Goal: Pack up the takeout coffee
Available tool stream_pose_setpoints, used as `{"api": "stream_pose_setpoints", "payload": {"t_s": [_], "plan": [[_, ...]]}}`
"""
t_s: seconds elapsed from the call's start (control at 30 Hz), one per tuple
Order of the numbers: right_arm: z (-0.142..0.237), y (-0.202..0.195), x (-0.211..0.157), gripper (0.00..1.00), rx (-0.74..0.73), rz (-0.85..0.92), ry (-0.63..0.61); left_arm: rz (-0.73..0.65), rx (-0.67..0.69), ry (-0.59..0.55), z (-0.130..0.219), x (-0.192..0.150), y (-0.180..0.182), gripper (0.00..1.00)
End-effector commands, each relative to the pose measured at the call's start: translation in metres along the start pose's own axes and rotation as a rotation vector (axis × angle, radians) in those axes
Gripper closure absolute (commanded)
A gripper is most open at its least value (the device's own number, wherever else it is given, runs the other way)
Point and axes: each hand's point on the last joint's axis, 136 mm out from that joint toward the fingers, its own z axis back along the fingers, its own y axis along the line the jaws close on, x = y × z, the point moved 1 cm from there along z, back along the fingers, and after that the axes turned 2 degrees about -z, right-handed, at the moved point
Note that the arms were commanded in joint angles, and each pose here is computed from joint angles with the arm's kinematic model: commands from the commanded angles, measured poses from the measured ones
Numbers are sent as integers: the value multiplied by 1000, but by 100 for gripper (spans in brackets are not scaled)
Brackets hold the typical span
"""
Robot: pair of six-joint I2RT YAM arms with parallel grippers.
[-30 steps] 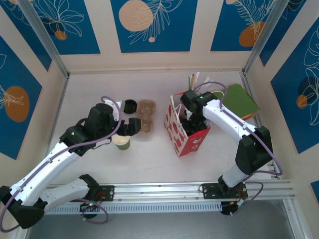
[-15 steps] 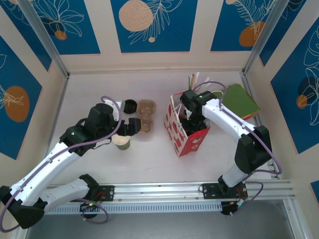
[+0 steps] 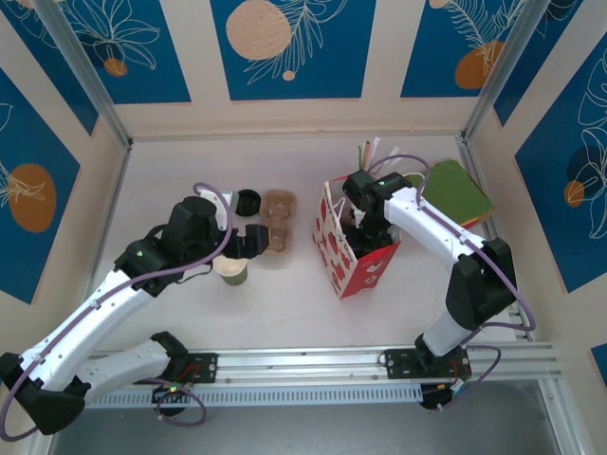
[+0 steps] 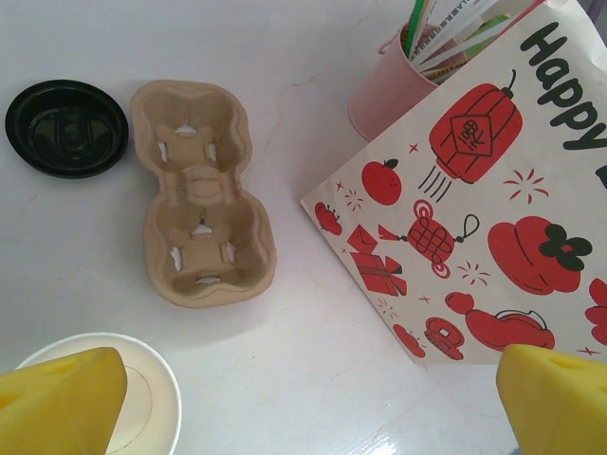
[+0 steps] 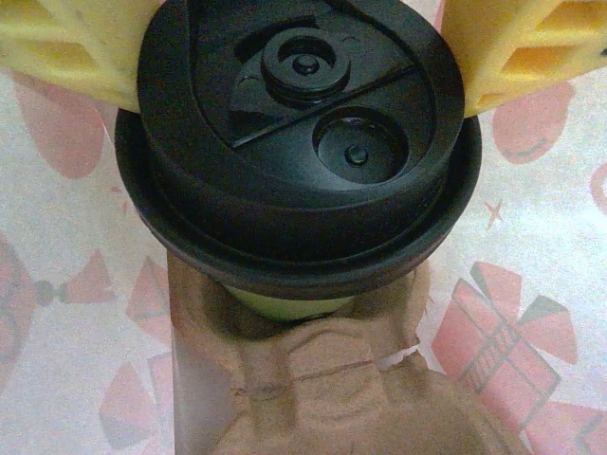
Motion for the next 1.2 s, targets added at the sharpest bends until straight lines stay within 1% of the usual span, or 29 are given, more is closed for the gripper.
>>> {"api": "stream_pose_setpoints", "payload": {"t_s": [0.0, 0.77, 1.17], "plan": [[-27, 1, 10, 35, -6, 11, 29, -3, 1, 4, -1, 0, 2, 0], [-17, 2, 12, 34, 0, 8, 10, -5, -3, 3, 1, 1, 1, 0], [-7, 4, 10, 29, 4, 10, -3, 1, -7, 2, 0, 1, 0, 0]]}}
